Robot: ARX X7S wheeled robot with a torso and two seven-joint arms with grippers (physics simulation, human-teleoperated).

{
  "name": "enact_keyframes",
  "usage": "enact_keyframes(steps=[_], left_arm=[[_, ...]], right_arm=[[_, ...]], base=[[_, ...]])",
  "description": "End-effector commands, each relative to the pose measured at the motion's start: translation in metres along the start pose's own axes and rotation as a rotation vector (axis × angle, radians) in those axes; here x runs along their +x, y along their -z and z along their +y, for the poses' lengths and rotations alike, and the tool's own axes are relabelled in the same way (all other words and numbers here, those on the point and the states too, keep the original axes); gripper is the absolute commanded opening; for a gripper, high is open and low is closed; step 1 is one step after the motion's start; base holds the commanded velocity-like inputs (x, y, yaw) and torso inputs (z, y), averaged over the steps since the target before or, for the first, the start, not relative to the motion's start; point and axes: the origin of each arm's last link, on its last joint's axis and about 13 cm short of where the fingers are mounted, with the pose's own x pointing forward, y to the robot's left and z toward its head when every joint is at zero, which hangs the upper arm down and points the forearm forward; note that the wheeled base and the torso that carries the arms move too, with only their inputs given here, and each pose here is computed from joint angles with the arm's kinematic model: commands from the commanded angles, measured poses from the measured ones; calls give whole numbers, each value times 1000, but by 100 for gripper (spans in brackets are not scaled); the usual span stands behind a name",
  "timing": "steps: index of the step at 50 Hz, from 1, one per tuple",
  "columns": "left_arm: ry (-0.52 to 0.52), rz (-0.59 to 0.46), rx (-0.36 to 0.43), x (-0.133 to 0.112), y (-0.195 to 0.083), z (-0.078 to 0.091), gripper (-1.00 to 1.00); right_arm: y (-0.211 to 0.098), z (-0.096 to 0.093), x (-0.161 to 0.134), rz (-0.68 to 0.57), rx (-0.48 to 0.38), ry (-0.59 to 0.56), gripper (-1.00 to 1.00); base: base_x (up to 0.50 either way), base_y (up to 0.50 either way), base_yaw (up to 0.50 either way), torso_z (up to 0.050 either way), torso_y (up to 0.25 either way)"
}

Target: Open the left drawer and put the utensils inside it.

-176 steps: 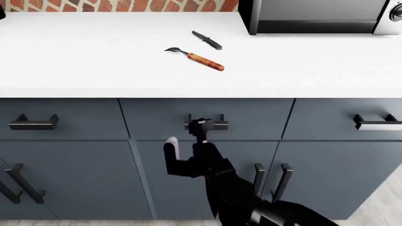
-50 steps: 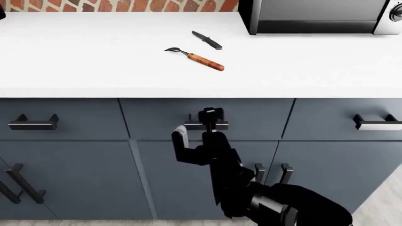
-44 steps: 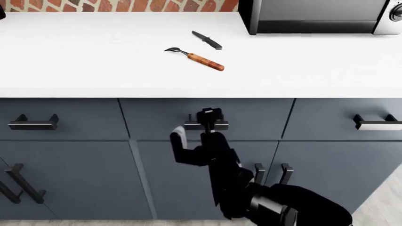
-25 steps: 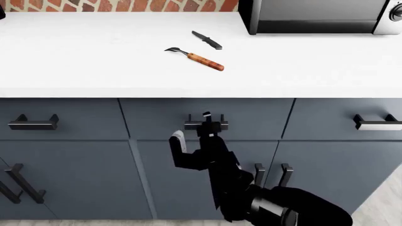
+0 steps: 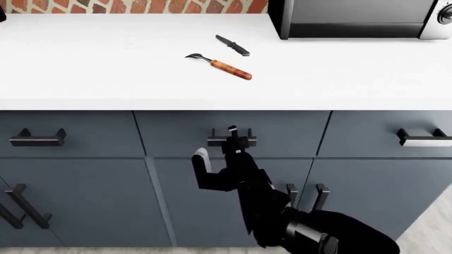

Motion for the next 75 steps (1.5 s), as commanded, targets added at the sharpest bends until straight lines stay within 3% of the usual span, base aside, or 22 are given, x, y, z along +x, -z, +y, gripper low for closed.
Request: enact_keyframes(steps=[1,40,75], left_arm=[[-5,-3,-3,0,-1,0,100],[-5,-8,-11,1,-3,0,100],[-2,-10,-20,0,-4,-1,100]], right_arm=[[-16,-3,1,-103,5,-28,-100],[-26,21,-4,-225,32,-66,-100],[-49,38,-18,-420,-22,-49,-100]], base=[[15,4,7,0,0],[4,3,7,-1,0],[-1,4,7,-1,0]])
